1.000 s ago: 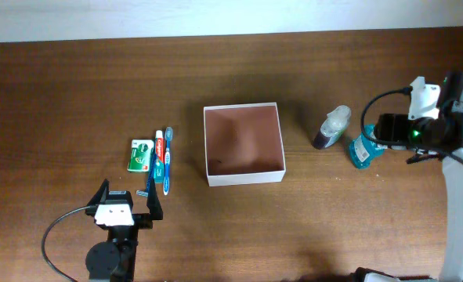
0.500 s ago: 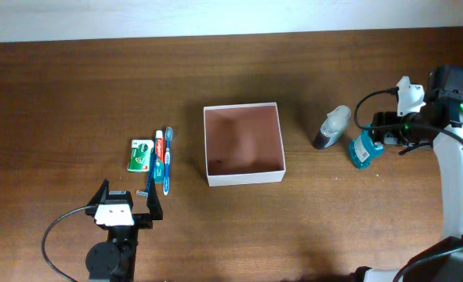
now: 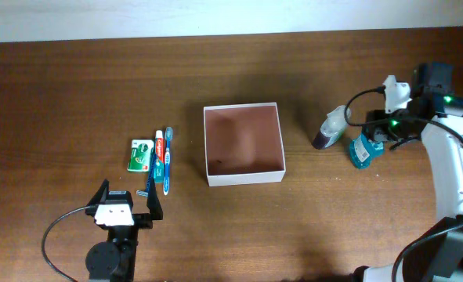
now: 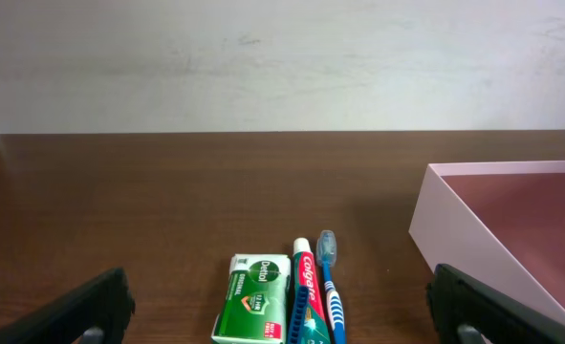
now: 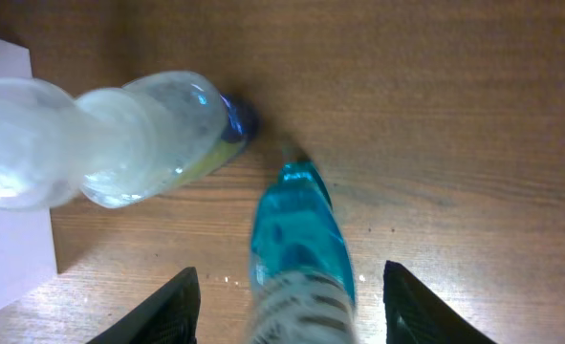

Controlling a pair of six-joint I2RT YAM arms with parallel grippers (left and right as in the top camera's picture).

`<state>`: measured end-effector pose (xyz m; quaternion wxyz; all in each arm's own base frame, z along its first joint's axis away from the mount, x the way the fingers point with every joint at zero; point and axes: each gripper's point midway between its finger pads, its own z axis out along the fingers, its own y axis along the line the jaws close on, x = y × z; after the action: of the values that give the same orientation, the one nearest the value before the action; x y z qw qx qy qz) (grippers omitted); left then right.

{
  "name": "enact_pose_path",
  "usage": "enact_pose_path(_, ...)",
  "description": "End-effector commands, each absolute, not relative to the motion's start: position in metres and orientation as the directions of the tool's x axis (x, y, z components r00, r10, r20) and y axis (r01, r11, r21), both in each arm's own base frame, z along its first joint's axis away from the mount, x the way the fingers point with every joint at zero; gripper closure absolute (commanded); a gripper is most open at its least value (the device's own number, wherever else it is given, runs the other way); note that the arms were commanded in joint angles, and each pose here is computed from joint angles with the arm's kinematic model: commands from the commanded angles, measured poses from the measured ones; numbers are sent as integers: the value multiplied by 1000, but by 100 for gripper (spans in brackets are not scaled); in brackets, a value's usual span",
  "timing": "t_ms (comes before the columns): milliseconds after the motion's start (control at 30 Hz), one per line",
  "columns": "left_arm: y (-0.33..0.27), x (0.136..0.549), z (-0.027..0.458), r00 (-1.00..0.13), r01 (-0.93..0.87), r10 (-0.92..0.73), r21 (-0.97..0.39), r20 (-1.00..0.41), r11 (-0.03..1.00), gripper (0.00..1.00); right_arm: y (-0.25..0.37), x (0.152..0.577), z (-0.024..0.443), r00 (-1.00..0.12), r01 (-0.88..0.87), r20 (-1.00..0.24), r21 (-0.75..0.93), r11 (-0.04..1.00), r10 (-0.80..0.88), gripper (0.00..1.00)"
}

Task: Pack container
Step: 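Move the right gripper over the blue Listerine bottle and lower, then close the right gripper on the Listerine bottle cap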

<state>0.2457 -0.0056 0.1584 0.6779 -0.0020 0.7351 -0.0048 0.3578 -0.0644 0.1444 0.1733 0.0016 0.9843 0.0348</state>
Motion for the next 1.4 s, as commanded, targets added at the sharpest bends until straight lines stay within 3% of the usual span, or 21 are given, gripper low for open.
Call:
enact_pose_path(0, -5, 246, 158, -76, -3, -1, -1, -997, 1000, 1, -62, 363, 147, -939, -39, -341, -11, 999, -41, 46)
enact_pose_path(400, -5, 246, 158, -76, -3, -1, -1, -997, 1000, 1, -69, 356, 145, -951, 2, -308, -50, 999, -14, 50)
enact_pose_path(933, -5, 246, 158, -76, -3, -1, -1, -997, 1000, 1, -69, 354, 144, -954, 1, -301, -48, 999, -13, 75)
enact_pose_path(1033, -5, 246, 158, -76, -3, -1, -1, -997, 1000, 1, -68, 354, 144, -954, 1, -300, -48, 999, -13, 92)
enact_pose_path(1367, -5, 246, 158, -76, -3, -1, -1, -997, 1000, 1, -68, 350, 156, -955, 1, -296, -47, 999, -13, 95)
